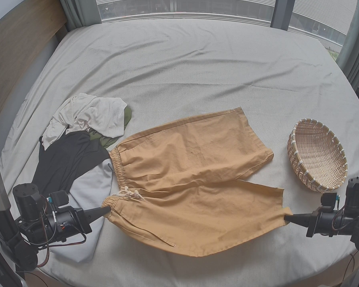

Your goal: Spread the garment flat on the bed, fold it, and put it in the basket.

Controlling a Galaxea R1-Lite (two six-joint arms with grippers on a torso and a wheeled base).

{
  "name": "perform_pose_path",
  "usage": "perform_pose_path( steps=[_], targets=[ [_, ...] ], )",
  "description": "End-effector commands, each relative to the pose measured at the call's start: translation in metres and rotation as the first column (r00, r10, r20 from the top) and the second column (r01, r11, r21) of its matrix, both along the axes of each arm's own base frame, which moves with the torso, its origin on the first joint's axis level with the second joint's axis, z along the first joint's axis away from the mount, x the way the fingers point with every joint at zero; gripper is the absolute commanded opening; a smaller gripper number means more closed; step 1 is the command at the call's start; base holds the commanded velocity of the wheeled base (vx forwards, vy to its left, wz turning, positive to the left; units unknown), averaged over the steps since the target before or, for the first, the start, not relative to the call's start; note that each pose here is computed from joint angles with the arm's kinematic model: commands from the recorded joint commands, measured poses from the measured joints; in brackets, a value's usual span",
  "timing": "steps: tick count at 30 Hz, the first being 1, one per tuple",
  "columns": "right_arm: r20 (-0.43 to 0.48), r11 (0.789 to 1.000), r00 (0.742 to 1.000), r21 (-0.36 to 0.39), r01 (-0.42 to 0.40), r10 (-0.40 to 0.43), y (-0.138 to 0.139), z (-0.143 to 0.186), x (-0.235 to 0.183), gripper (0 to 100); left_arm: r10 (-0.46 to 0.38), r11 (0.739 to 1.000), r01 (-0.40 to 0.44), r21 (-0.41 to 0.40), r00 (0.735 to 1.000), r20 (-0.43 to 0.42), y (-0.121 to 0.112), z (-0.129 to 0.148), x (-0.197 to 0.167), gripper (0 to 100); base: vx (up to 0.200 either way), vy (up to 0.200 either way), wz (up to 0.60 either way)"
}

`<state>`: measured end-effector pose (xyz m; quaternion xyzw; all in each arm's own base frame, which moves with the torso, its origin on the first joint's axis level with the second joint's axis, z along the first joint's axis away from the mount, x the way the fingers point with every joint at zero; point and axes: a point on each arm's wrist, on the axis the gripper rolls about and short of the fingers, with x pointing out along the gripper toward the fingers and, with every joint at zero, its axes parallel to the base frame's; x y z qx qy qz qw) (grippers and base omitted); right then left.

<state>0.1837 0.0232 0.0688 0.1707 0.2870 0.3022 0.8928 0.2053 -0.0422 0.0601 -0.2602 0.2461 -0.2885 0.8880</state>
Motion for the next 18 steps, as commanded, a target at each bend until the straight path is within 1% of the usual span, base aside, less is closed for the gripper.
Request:
perform_pose_path(
  steps=[1,4,7,8,10,11,12,18],
  targets=[
    [0.072,0.998,0.997,0.062,-0.014,0.010,0.011,0.019,0.022,0,-0.011,1.000,0.011,-0.014,1.000,0.015,-0.004,0.004,0.000,0,0.000,0.000,0.00],
    [0.119,0.995,0.993,0.098,-0.031,0.019,0.018,0.034,0.034,0,-0.013,1.000,0.014,-0.025,0.999,0.037,-0.005,0.007,0.006,0,0.000,0.000,0.00],
    [0.146,0.993,0.989,0.115,-0.042,0.025,0.022,0.042,0.042,0,-0.013,0.999,0.015,-0.040,0.998,0.056,-0.008,0.011,0.010,0,0.000,0.000,0.00],
    [0.159,0.991,0.987,0.127,-0.049,0.029,0.025,0.047,0.045,0,0.006,0.998,-0.002,-0.058,0.997,0.075,-0.008,0.016,0.014,0,0.000,0.000,0.00],
    [0.169,0.989,0.985,0.140,-0.046,0.022,0.025,0.051,0.050,0,0.038,0.996,-0.030,-0.083,0.995,0.092,-0.009,0.022,0.021,0,0.000,0.000,0.00],
    [0.169,0.989,0.985,0.140,-0.046,0.022,0.025,0.051,0.050,0,0.038,0.996,-0.030,-0.083,0.995,0.092,-0.009,0.022,0.021,0,0.000,0.000,0.00],
    [0.181,0.989,0.983,0.146,-0.039,0.012,0.024,0.055,0.054,0,0.061,0.994,-0.052,-0.098,0.993,0.100,-0.010,0.025,0.025,0,0.000,0.000,0.00],
    [0.213,0.984,0.976,0.177,0.002,-0.041,0.016,0.067,0.066,0,0.081,0.993,-0.071,-0.098,0.991,0.106,-0.013,0.025,0.029,0,0.000,0.000,0.00]
  ],
)
